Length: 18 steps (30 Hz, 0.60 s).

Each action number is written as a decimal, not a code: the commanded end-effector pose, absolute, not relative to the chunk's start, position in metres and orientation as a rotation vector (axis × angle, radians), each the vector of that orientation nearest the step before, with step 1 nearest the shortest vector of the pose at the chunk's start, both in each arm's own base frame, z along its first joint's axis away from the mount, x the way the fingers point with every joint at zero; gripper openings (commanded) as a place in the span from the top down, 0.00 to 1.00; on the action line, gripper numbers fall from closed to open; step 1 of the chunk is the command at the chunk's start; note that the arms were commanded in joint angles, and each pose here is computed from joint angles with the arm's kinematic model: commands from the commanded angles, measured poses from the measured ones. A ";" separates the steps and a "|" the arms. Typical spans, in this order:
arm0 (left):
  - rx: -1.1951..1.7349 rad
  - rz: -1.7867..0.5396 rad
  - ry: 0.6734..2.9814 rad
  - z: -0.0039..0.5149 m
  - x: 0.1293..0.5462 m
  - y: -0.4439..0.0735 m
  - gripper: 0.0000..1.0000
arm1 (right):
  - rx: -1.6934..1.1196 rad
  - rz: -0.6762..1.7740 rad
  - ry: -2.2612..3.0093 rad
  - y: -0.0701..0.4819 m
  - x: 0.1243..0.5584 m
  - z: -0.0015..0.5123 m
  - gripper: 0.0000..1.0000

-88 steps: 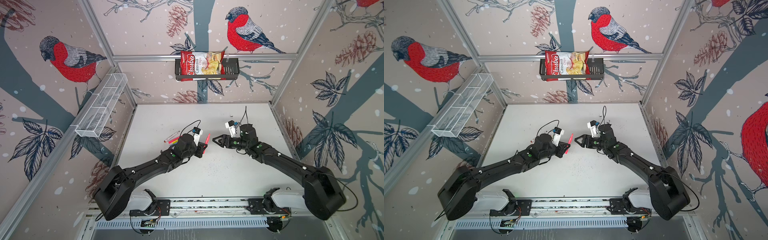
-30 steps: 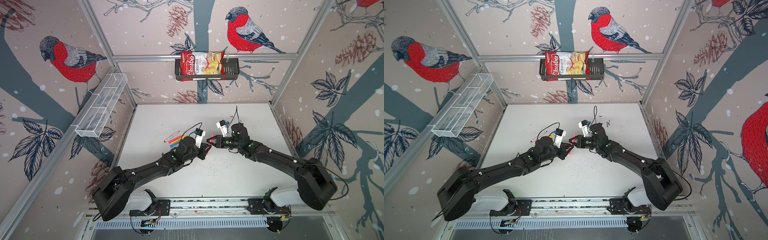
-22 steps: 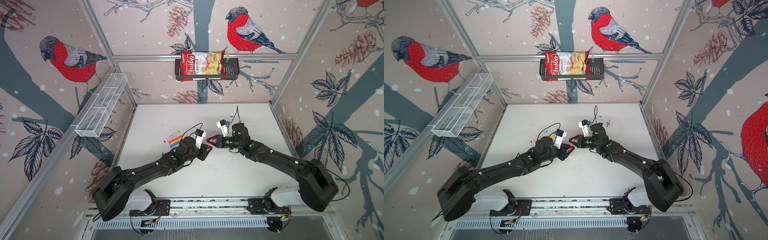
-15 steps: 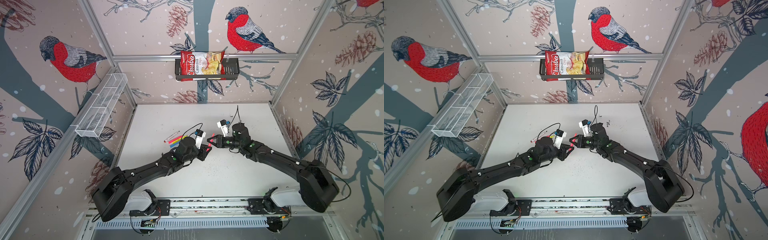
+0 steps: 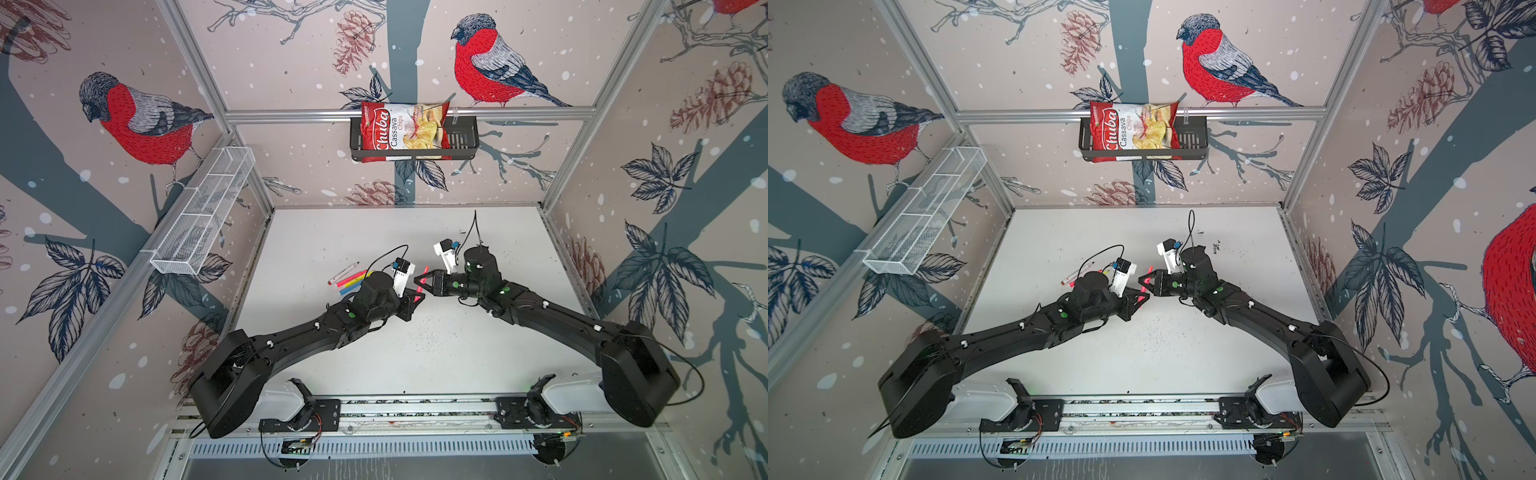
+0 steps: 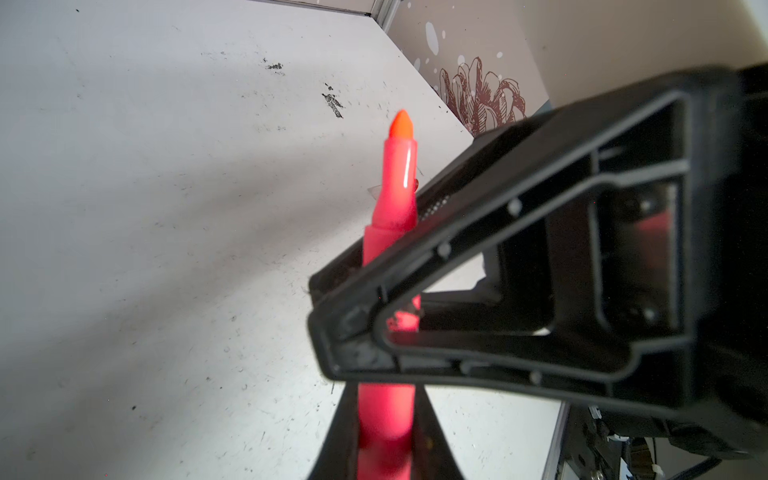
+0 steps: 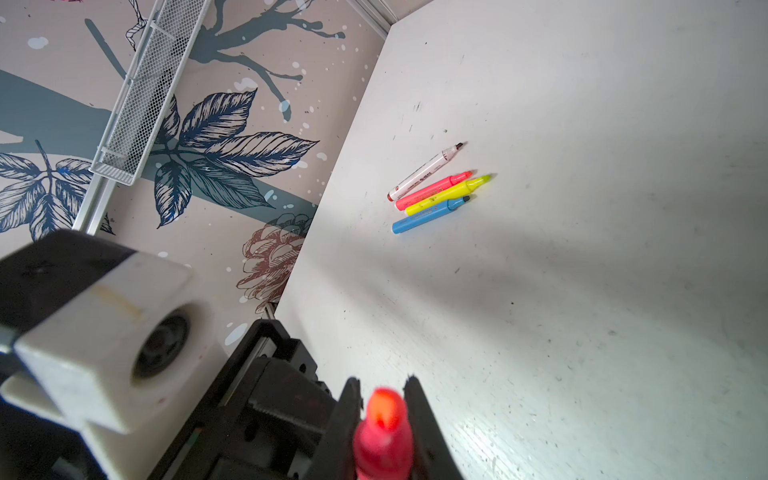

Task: Insert the pens into the pen caps

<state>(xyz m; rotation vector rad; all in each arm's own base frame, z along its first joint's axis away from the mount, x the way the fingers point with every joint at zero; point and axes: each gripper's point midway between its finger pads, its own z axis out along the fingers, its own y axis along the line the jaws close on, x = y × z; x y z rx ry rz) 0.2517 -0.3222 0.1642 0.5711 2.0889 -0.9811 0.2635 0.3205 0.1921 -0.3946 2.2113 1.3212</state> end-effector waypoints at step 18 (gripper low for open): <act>0.498 -0.956 2.003 0.177 0.253 -0.304 1.00 | -0.325 1.135 2.212 0.299 0.277 0.206 0.35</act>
